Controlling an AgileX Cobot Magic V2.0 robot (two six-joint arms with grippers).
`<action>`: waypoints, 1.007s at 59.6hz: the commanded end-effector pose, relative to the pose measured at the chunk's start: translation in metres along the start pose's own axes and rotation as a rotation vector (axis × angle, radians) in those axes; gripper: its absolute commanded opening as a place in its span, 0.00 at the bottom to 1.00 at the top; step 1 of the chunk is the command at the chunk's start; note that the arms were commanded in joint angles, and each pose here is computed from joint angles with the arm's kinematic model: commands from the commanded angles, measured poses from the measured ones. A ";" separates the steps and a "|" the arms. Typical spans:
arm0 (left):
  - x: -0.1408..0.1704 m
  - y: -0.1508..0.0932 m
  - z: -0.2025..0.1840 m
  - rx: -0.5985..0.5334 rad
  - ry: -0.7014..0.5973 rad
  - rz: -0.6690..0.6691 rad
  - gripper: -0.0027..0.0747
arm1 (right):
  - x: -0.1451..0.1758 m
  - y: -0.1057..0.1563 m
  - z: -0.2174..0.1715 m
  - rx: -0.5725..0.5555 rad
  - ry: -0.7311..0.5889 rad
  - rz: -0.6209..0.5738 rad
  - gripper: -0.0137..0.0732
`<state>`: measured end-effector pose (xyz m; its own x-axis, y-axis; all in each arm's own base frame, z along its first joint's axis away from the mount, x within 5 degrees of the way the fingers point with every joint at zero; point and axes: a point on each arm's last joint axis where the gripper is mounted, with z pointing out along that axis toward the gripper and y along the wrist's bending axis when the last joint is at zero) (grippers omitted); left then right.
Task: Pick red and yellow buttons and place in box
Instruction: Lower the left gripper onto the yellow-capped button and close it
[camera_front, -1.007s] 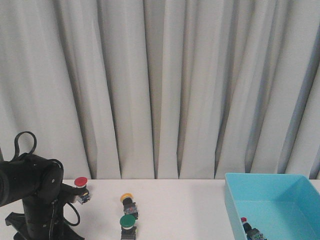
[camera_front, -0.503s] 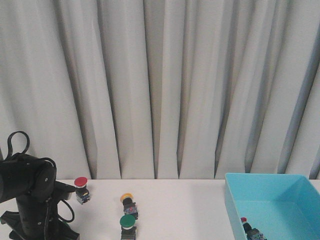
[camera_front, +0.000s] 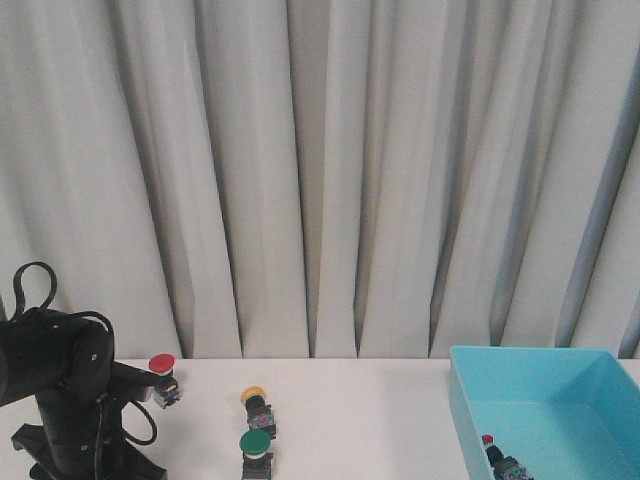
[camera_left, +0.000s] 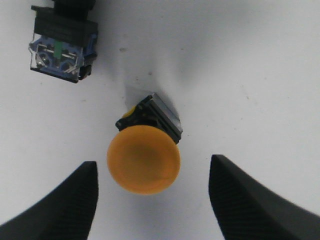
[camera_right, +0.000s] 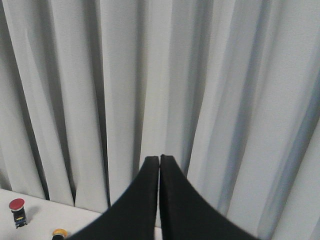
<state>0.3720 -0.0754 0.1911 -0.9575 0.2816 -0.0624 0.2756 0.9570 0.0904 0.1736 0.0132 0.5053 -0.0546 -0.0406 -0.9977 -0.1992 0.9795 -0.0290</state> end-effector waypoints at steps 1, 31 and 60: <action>-0.004 0.003 -0.024 -0.015 -0.094 -0.016 0.62 | -0.016 0.000 -0.009 0.020 -0.101 0.004 0.15; -0.007 0.002 -0.007 -0.014 -0.053 -0.011 0.62 | -0.015 0.000 -0.009 0.019 -0.098 0.004 0.15; -0.011 0.002 0.002 -0.019 -0.054 -0.011 0.62 | -0.014 0.000 -0.008 0.018 -0.094 0.005 0.15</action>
<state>0.3791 -0.0760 0.1663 -0.9601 0.2775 -0.0347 0.2730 0.9569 0.0992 0.1736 0.0136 0.5051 -0.0570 -0.0359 -0.9977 -0.2033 0.9788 -0.0236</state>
